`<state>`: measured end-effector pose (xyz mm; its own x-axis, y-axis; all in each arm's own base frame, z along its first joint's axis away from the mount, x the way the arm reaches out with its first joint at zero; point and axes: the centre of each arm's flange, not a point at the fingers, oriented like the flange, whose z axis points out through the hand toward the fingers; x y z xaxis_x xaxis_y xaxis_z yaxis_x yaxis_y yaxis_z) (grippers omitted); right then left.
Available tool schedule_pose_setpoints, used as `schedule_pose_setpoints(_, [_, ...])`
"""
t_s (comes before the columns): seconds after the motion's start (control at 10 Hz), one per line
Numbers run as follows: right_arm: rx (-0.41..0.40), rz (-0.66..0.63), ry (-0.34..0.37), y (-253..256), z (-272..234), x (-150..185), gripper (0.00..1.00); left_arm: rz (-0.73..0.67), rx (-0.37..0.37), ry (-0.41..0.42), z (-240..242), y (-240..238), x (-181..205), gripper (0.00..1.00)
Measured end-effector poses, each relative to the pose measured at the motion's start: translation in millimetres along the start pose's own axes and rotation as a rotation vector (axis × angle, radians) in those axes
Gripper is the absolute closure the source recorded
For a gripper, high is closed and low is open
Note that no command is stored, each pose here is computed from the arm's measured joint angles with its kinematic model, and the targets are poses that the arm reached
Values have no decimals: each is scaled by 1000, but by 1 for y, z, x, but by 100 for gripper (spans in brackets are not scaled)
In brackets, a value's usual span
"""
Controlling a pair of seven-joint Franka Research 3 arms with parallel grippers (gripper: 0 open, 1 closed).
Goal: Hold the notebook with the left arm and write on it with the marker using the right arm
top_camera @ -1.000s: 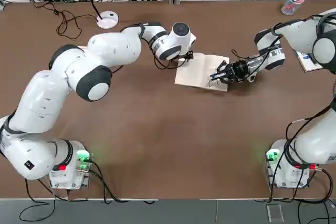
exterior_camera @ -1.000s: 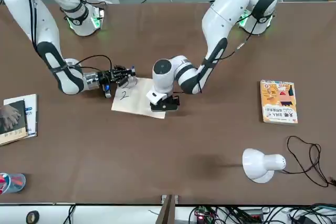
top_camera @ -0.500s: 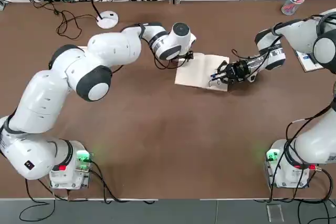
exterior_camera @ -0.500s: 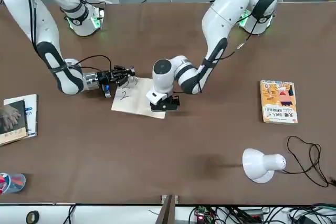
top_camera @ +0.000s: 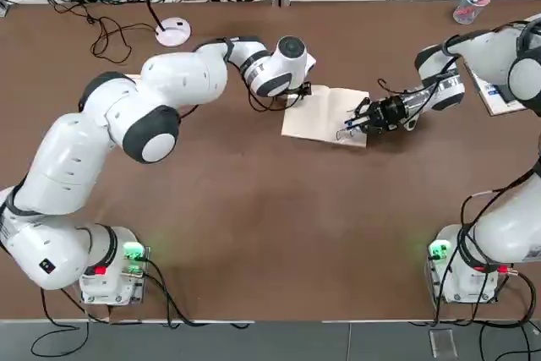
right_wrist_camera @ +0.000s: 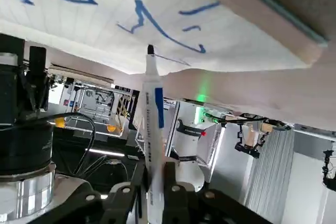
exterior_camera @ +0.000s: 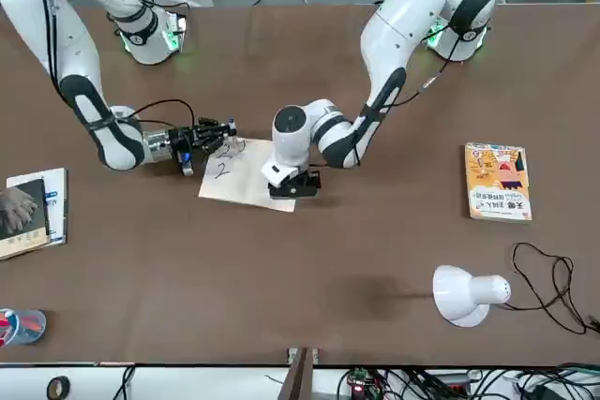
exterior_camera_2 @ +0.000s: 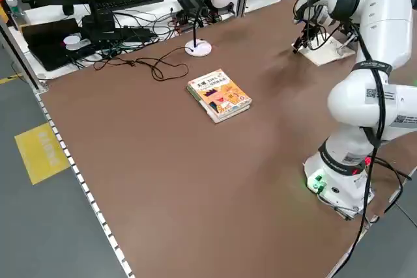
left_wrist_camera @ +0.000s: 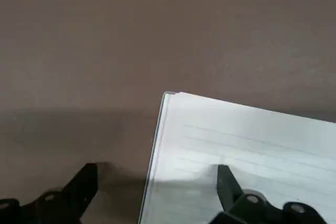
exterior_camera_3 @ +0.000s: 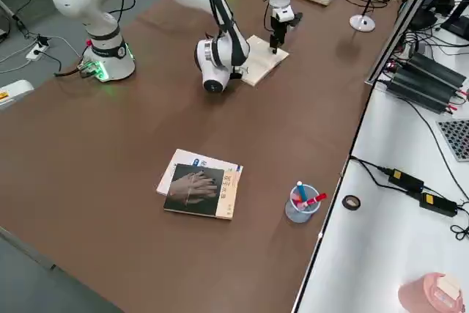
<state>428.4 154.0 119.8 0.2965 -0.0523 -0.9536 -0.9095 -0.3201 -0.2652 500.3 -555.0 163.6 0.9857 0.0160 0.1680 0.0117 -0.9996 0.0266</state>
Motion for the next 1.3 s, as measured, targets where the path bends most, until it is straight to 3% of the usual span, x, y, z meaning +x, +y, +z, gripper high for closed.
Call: schedule_pose_setpoints(1.3, [-23, -26, 7, -3, 2, 0, 83, 0, 0, 0, 0, 0, 0, 0])
